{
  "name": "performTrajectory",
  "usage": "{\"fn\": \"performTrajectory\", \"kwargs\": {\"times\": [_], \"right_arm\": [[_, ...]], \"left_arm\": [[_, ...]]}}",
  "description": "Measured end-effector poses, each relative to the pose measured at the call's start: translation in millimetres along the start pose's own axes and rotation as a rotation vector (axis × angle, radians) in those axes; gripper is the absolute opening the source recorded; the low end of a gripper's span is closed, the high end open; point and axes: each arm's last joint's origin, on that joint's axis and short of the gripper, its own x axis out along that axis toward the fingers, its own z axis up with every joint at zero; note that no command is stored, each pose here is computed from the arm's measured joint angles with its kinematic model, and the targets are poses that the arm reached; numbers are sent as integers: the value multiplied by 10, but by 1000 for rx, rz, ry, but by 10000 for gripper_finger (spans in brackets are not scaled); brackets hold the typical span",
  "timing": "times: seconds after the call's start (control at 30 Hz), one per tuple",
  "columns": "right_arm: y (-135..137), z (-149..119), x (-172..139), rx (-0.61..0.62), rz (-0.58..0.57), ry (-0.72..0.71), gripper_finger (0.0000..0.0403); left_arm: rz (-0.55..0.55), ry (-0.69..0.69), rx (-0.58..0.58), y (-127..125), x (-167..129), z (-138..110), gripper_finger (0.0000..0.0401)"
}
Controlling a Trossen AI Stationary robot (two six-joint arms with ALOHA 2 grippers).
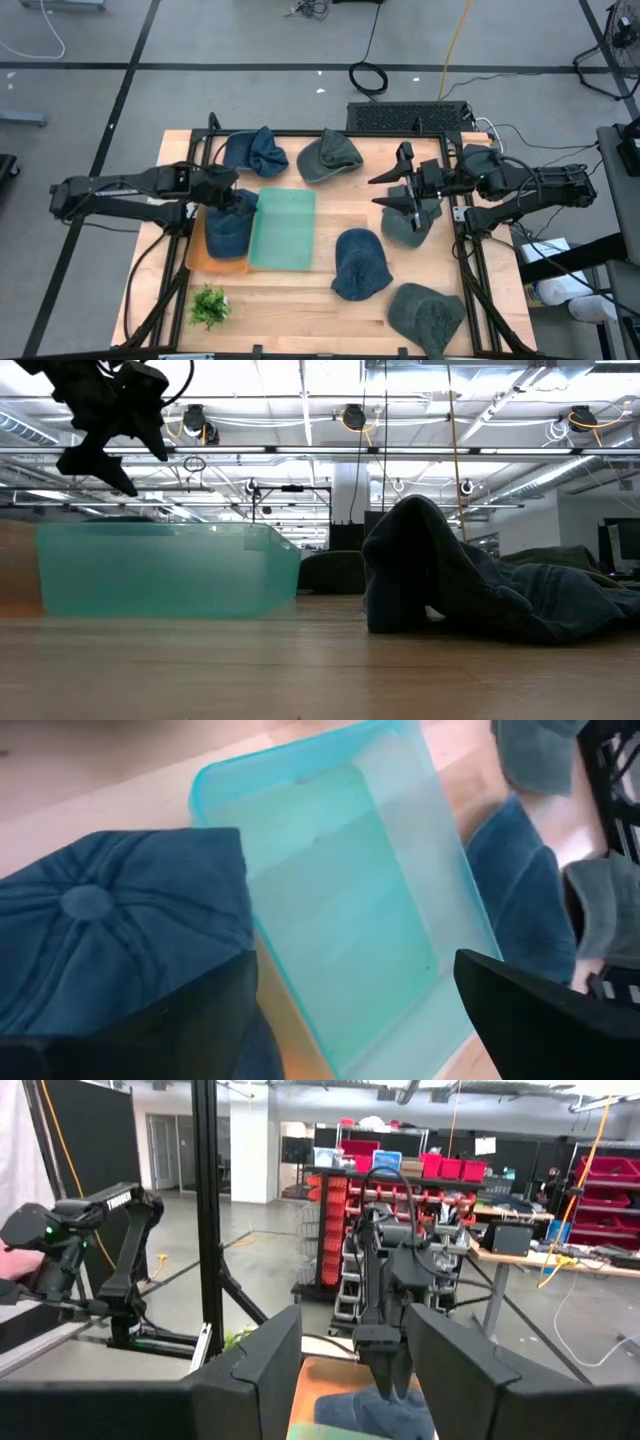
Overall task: Pick & Place hat
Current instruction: Put the top right blue cap into the orange bin
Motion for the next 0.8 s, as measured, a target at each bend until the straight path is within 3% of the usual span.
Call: {"fn": "performTrajectory", "kwargs": {"times": [0.43, 0.8], "right_arm": [[0, 1, 0, -7, 0, -1, 171], [0, 7, 0, -11, 0, -7, 171]], "left_arm": [[126, 61, 25, -11, 242, -2, 347], [340, 202, 17, 79, 395, -131, 347]]}}
